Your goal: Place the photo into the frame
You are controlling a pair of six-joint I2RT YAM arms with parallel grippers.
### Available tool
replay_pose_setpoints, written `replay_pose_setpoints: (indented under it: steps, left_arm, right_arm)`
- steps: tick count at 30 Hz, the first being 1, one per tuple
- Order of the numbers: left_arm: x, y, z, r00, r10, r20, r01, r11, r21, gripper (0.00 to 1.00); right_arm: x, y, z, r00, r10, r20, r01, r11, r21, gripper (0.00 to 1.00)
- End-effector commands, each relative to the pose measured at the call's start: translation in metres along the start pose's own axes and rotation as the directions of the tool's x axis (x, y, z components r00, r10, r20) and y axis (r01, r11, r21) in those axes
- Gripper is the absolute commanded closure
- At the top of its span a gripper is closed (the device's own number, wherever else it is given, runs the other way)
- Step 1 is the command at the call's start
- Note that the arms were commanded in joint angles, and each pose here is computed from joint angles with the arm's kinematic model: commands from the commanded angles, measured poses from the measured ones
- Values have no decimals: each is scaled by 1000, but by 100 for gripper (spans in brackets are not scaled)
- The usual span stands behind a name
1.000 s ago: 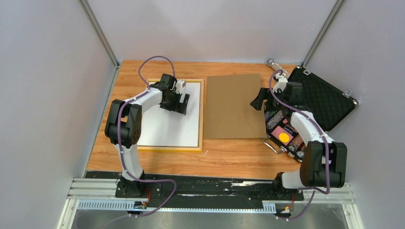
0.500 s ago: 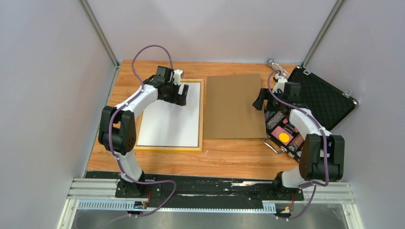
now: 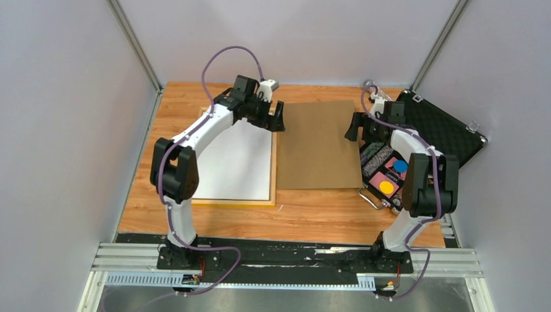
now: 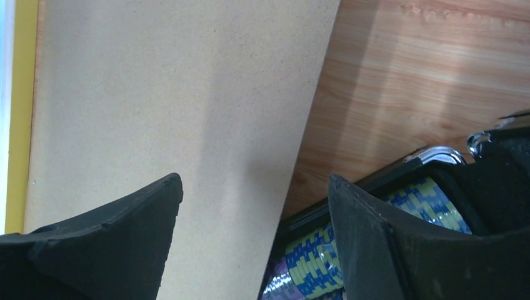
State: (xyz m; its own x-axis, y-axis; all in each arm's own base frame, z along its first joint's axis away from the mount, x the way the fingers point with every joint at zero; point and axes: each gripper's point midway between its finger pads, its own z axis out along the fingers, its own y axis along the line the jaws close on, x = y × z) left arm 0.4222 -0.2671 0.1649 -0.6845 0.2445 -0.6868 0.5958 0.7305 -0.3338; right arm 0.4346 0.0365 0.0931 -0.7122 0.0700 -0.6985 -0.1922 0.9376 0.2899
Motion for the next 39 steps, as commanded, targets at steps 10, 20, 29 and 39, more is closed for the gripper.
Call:
replay_pose_setpoints:
  steps: [10,20,29,39]
  left_arm:
    - [19,-45,78,975,-166,-147,183,977,109,0]
    - [33,-29,70,981,-137,-139,141,990,15,0]
    - [41,-15,71,980,-141,-144,134,989,-58,0]
    - [57,-10,80,973,-147,-178,139,989,-59,0]
  right_arm:
    - [0,0,25,998,15,-57,-21,995,-93,18]
    - [14,1,35,994,52,-101,-65,990,-127,19]
    - [18,5,36,991,69,-113,-85,985,-149,20]
    - [23,20,46,982,113,-152,-150,955,-255,24]
